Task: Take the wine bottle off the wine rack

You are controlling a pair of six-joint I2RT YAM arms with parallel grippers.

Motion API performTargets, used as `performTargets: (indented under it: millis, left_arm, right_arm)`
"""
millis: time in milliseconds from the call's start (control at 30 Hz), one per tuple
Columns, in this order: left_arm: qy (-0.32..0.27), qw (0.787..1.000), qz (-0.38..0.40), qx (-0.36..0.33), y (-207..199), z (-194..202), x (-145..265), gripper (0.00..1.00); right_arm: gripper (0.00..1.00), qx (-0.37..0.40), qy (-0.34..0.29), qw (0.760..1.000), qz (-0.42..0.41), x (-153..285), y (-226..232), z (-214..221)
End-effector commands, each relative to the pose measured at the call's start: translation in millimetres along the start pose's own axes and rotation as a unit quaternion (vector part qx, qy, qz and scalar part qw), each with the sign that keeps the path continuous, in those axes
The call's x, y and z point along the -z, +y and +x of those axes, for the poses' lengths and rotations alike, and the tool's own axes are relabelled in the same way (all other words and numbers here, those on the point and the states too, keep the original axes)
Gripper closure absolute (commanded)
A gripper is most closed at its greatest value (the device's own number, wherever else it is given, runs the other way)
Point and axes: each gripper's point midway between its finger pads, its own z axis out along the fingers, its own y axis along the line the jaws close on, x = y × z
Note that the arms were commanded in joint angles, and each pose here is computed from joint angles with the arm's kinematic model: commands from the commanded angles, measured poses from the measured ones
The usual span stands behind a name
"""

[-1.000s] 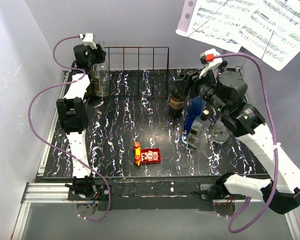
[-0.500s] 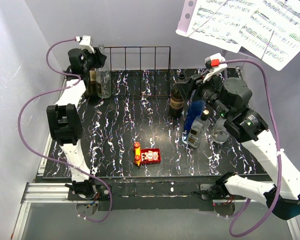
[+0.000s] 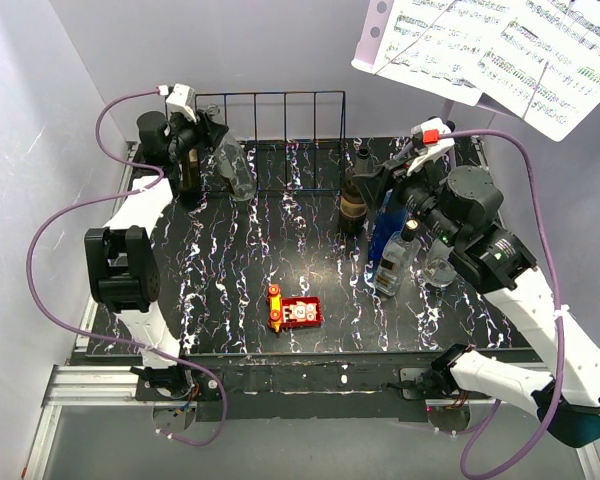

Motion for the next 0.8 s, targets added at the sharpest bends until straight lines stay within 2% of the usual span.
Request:
performTargets:
  millis: [0,200,233,500,767]
  left_arm:
    - [-0.147,0.982,0.053,-0.108,-52.5,-124.3,40.7,1.0]
    - [-0.147,0.976,0.123,-0.106,-87.5,-109.6,63.7,1.0]
    - [-0.145,0.972,0.148,-0.108,-107.8,-104.3,62.8,1.0]
    - [-0.122,0.965,0.184,-0.141,-154.2,-88.3,80.1,1.0]
    - [-0.11,0.947,0.263,-0.15,-230.8,-58.7,89.3,1.0]
  right_arm:
    - [0.39,-0.01,-0.037,0.999,-0.01,4.7,5.5,-18.2]
    - [0.39,-0.014,-0.035,0.999,-0.021,0.4,9.1,-14.1]
    - [0.39,-0.014,-0.038,0.999,-0.022,0.1,9.6,-15.2]
    - [0.39,-0.018,-0.036,0.999,-0.027,0.4,11.2,-11.7]
    - [0.39,-0.022,-0.049,0.998,-0.022,13.7,8.1,-10.0]
